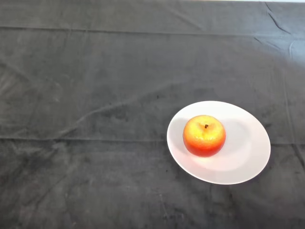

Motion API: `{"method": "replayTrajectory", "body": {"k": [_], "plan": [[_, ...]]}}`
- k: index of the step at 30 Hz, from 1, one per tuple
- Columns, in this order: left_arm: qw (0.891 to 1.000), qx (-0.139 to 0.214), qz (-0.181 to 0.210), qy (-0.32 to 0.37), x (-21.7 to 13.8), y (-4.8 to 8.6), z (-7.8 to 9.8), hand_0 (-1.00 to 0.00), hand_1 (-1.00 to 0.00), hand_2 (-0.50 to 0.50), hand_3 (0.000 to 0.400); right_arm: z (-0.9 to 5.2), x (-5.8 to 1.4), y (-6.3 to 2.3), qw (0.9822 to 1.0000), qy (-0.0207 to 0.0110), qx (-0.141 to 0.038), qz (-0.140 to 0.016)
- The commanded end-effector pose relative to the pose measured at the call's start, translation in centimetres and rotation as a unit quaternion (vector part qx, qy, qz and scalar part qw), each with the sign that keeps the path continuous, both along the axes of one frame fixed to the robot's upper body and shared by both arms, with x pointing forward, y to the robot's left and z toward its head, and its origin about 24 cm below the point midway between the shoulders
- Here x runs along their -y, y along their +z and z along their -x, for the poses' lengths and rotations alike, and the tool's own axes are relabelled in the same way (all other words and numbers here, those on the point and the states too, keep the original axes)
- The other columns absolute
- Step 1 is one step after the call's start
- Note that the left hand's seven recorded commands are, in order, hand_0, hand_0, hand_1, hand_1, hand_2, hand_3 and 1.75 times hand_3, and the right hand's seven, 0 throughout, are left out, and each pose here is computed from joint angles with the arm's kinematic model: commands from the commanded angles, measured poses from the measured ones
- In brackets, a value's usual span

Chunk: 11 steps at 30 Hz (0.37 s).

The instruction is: Move the apple to the plate

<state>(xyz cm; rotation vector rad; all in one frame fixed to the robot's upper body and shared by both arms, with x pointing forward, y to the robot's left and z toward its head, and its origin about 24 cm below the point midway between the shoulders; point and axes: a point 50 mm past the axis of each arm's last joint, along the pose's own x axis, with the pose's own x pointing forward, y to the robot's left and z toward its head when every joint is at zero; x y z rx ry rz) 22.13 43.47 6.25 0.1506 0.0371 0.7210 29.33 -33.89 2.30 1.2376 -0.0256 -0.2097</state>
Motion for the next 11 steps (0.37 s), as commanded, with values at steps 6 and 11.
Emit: {"method": "replayTrajectory", "body": {"k": [6, 11], "plan": [[1.000, -0.021, -0.003, 0.018, -0.49, -0.66, 1.24, 0.00, 0.00, 0.00, 0.000, 0.22, 0.44, 0.06, 0.9999, -0.0102, -0.001, -0.002], [1.000, -0.024, -0.006, 0.018, -0.50, -0.65, 1.25, 0.00, 0.00, 0.00, 0.000, 0.22, 0.44, 0.06, 0.9999, -0.0102, -0.001, -0.002]]}}
